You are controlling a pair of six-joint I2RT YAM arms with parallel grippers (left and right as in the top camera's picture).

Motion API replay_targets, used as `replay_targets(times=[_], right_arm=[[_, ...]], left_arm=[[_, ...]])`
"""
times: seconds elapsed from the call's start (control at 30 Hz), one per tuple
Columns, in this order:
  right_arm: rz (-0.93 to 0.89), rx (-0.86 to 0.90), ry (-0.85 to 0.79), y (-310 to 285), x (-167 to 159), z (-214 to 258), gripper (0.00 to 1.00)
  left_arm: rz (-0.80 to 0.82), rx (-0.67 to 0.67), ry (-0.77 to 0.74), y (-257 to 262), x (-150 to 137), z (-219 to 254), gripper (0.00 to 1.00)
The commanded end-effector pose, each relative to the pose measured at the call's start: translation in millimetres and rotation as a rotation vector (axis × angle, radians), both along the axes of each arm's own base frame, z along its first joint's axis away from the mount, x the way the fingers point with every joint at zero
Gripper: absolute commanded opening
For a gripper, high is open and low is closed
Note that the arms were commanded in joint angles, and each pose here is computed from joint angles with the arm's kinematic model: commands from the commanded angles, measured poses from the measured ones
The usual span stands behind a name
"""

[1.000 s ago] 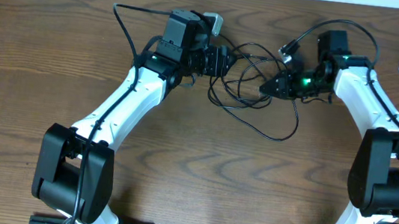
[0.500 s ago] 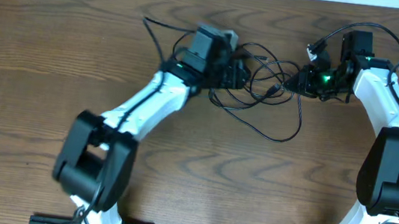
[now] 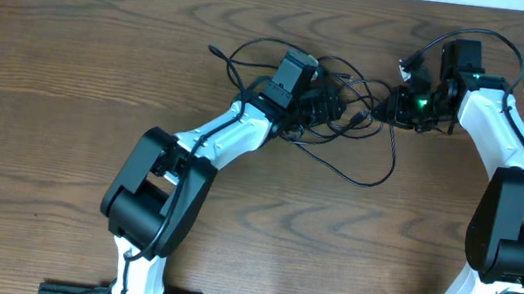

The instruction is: Untangle cables

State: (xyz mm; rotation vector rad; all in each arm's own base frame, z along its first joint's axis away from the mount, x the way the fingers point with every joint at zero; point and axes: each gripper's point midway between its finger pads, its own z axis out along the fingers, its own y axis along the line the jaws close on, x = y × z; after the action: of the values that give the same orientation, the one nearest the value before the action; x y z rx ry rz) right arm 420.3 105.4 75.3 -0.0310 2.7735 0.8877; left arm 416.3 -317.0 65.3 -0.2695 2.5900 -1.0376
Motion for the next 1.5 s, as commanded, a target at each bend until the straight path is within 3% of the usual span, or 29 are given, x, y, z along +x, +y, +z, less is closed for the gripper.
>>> replay_targets(times=[0.0, 0.43, 1.03, 1.2, 1.23, 1.33, 1.47], right_arm=[[-0.006, -0.008, 0.013, 1, -2, -3, 0.01], [-0.008, -0.023, 0.009, 0, -1, -4, 0.01], [0.009, -0.03, 0.014, 9, -3, -5, 0.01], [-0.018, -0.061, 0.025, 5, -2, -8, 0.01], [-0.034, -0.08, 0.031, 2, -2, -10, 0.01], [-0.073, -0.122, 0.048, -6, -2, -16, 0.01], [-0.114, -0.181, 0.063, -17, -2, -22, 0.01]], left_arm=[[0.031, 0.017, 0.066, 2, -4, -22, 0.67], [-0.004, 0.074, 0.115, 6, -21, -34, 0.67], [0.058, 0.071, 0.024, -3, 4, -51, 0.65], [0.06, 0.04, -0.023, -8, 13, -42, 0.49], [0.06, 0.033, -0.034, -9, 15, -40, 0.41], [0.053, 0.024, -0.073, -8, 21, -33, 0.08], [0.0, 0.009, -0.161, 2, 32, -4, 0.07]])
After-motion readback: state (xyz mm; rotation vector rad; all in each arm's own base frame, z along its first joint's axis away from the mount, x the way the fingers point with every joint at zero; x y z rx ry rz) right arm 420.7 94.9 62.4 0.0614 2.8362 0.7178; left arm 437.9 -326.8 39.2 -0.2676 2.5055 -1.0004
